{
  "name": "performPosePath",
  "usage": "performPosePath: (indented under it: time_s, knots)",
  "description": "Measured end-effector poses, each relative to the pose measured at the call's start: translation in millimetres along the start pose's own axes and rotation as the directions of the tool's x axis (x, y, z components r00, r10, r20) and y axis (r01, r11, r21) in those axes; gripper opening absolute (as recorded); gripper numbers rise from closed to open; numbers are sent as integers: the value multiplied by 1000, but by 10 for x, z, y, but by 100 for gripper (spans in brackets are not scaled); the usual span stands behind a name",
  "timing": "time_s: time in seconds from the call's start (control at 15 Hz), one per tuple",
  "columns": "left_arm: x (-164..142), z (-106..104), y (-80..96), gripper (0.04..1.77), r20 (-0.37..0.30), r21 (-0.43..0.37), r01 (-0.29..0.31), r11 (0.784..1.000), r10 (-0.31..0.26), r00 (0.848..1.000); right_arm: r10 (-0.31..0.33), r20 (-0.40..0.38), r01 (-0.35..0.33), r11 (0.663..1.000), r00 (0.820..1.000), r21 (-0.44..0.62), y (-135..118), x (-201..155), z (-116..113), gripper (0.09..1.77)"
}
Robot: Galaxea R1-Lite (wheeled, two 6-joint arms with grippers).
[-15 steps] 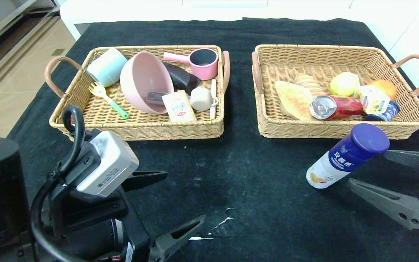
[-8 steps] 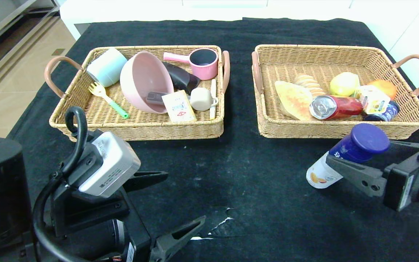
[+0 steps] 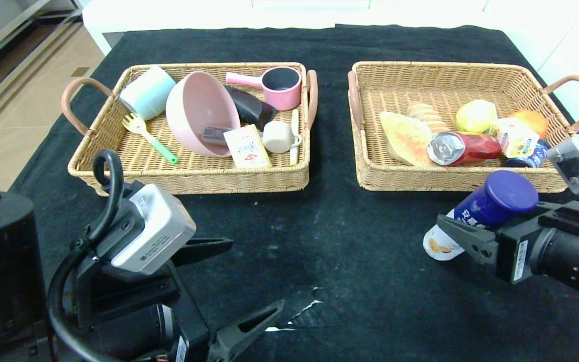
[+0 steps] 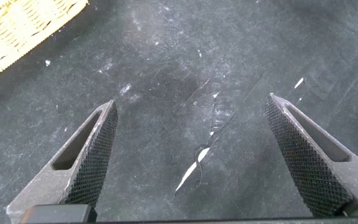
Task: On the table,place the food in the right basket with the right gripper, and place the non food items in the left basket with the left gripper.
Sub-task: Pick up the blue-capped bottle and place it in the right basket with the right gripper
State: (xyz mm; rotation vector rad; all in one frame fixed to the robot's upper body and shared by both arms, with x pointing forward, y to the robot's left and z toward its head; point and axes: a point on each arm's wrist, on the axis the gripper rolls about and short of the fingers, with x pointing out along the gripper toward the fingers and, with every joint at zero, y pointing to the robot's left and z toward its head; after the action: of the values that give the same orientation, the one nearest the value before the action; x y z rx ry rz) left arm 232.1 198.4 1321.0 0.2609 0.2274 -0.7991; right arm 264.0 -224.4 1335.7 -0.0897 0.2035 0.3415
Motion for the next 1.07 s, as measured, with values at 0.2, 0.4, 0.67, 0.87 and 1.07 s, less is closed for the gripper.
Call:
performPosePath:
  time_s: [0.2,0.4,0.67,0.87,1.07]
  knots:
    - [5,-3,-1,172,-3,0,1,1000,-1,1000,-1,-6,1,1000,1000,-1,3,12,-9,103]
    - [13,-12,-2,172,-5,1,1,1000,-1,1000,-1,-9,1,1000,1000,-3,6,25,-17,82]
    - [18,-17,-2,172,-8,2,2,1000,-2,1000,-1,-12,1,1000,1000,-5,7,28,-26,82]
    - [22,-20,-4,172,-9,1,3,1000,-3,1000,1,-14,-1,1000,1000,-6,7,28,-31,82]
    - [23,-20,-5,172,-10,2,3,1000,-3,1000,2,-17,-2,1000,1000,-8,11,30,-37,82]
